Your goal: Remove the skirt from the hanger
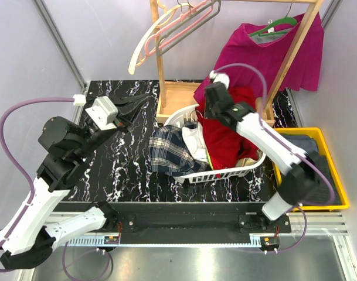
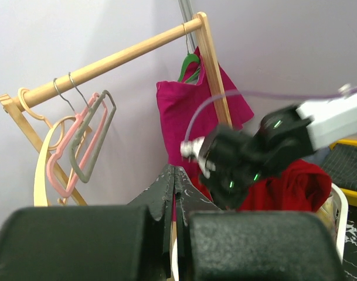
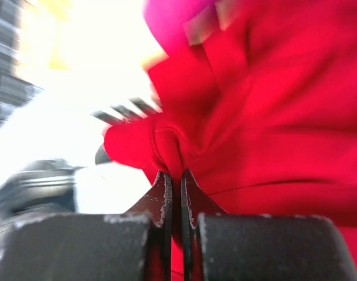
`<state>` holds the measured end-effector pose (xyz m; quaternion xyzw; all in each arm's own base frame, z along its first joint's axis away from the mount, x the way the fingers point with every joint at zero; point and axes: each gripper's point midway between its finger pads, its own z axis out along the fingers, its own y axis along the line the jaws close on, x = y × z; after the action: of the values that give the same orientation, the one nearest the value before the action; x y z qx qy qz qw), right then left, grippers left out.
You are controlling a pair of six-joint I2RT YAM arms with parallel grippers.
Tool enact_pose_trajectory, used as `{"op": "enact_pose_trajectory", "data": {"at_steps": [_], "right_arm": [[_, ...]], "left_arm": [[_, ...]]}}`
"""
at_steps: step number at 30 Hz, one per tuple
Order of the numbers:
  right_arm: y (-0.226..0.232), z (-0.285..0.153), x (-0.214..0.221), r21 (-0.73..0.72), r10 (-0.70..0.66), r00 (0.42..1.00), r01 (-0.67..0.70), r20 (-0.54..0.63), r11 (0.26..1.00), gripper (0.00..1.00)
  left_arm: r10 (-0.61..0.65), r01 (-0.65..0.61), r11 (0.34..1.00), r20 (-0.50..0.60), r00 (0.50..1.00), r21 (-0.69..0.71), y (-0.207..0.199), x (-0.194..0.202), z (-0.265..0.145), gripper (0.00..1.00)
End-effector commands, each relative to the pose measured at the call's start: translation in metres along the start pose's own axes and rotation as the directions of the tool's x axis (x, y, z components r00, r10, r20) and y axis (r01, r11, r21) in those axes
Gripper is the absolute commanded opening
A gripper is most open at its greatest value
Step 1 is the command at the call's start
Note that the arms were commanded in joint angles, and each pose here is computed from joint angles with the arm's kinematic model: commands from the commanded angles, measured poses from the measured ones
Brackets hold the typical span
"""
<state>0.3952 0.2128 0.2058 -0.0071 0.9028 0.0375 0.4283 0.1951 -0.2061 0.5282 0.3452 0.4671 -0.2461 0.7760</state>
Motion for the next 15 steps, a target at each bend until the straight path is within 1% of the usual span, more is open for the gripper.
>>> {"op": "enact_pose_trajectory", "data": {"at_steps": [1,3,6,7,11,14,15], "right_arm": [[0.036,-0.125,-0.134,-0.368,0.22,0.894,-0.067,0.391,0.927,0.0],[0.035,-0.162,-0.158,-0.439,0.285,0.846,-0.068,0.451,0.896,0.0],[0.038,-0.208,-0.18,-0.553,0.393,0.778,-0.071,0.49,0.83,0.0],[0.037,-0.217,-0.185,-0.571,0.416,0.762,-0.073,0.497,0.817,0.0],[0.038,-0.244,-0.196,-0.625,0.459,0.731,-0.056,0.506,0.779,0.0],[0.041,-0.251,-0.201,-0.641,0.461,0.727,-0.038,0.508,0.767,0.0],[0.041,-0.252,-0.203,-0.645,0.467,0.724,-0.04,0.507,0.763,0.0]], "left_arm": [[0.007,-0.005,1.0,0.051,0.999,-0.03,0.006,-0.011,-0.002,0.0],[-0.004,0.005,1.0,0.047,0.999,-0.028,0.006,-0.007,-0.002,0.0],[-0.019,0.02,1.0,0.044,0.999,-0.02,0.004,-0.005,-0.001,0.0],[-0.02,0.021,1.0,0.045,0.999,-0.015,0.003,-0.005,-0.001,0.0],[-0.053,0.054,0.999,0.036,0.998,-0.007,0.001,-0.002,0.0,0.0],[-0.111,0.108,0.991,0.03,0.993,0.076,-0.016,0.001,0.002,0.0],[-0.165,0.161,0.978,0.02,0.986,0.134,-0.029,0.003,0.002,0.0]]}}
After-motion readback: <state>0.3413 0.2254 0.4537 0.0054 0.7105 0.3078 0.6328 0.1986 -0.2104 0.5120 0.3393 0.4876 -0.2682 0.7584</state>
